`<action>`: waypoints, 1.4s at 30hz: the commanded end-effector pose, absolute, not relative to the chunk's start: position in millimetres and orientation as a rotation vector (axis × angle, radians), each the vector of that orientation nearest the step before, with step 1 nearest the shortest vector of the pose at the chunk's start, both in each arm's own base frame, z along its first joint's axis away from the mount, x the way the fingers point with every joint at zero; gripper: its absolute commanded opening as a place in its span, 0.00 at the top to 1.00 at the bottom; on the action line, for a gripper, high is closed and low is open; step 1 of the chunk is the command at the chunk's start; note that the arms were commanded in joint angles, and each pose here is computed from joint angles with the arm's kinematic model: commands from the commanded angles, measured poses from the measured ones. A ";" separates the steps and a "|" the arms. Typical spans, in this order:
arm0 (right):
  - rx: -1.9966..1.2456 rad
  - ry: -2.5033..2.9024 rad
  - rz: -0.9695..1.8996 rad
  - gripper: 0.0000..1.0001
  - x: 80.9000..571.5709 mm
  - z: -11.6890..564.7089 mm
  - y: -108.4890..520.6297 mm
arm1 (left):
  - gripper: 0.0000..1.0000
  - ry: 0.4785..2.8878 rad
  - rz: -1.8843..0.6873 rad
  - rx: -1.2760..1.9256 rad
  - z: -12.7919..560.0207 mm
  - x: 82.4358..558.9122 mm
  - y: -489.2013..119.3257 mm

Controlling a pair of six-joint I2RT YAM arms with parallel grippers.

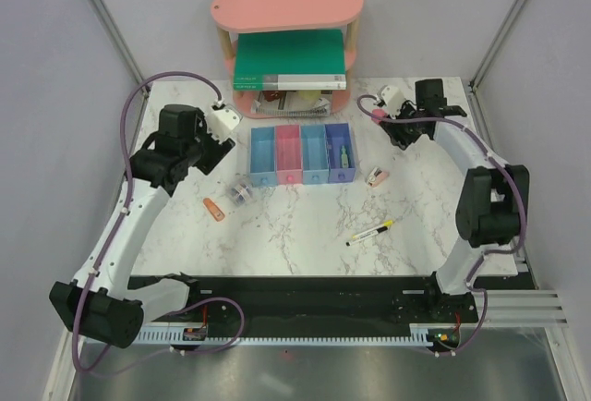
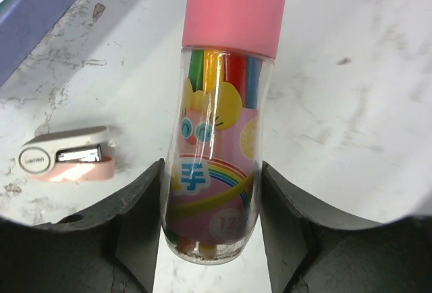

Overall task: Sort the stationery into containers
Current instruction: Pick up the pen from the center of the board.

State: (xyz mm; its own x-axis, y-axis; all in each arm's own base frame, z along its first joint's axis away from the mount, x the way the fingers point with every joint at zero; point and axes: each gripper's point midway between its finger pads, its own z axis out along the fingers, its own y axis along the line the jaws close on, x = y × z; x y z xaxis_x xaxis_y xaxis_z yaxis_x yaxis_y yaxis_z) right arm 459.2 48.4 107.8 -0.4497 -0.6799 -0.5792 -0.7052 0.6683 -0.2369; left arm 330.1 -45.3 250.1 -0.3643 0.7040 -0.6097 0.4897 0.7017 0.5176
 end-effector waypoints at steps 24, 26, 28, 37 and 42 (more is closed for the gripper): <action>-1.178 1.524 -0.535 1.00 294.4 301.2 83.0 | 0.04 1.630 -1.026 1.422 314.2 245.1 -251.8; -1.186 1.480 -0.535 1.00 290.9 307.4 90.6 | 0.04 1.581 -1.040 1.462 315.7 242.7 -261.5; -1.194 1.458 -0.546 1.00 289.5 311.2 94.2 | 0.04 1.535 -1.063 1.486 316.5 242.6 -268.6; -1.243 1.326 -0.499 1.00 279.2 327.1 147.5 | 0.04 1.300 -1.173 1.529 326.2 245.7 -294.3; -1.266 1.281 -0.478 1.00 275.3 327.1 170.5 | 0.04 1.227 -1.241 1.541 328.8 241.2 -301.5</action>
State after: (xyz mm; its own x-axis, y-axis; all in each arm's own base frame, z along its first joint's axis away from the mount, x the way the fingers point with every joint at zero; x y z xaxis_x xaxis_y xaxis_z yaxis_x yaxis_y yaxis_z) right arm 269.1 165.3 297.7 0.2977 -0.8615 -0.4114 -0.4495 0.2537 -0.8565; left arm 248.6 -289.7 309.9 -0.0289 0.3081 -0.9509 0.9919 -0.1090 -0.0655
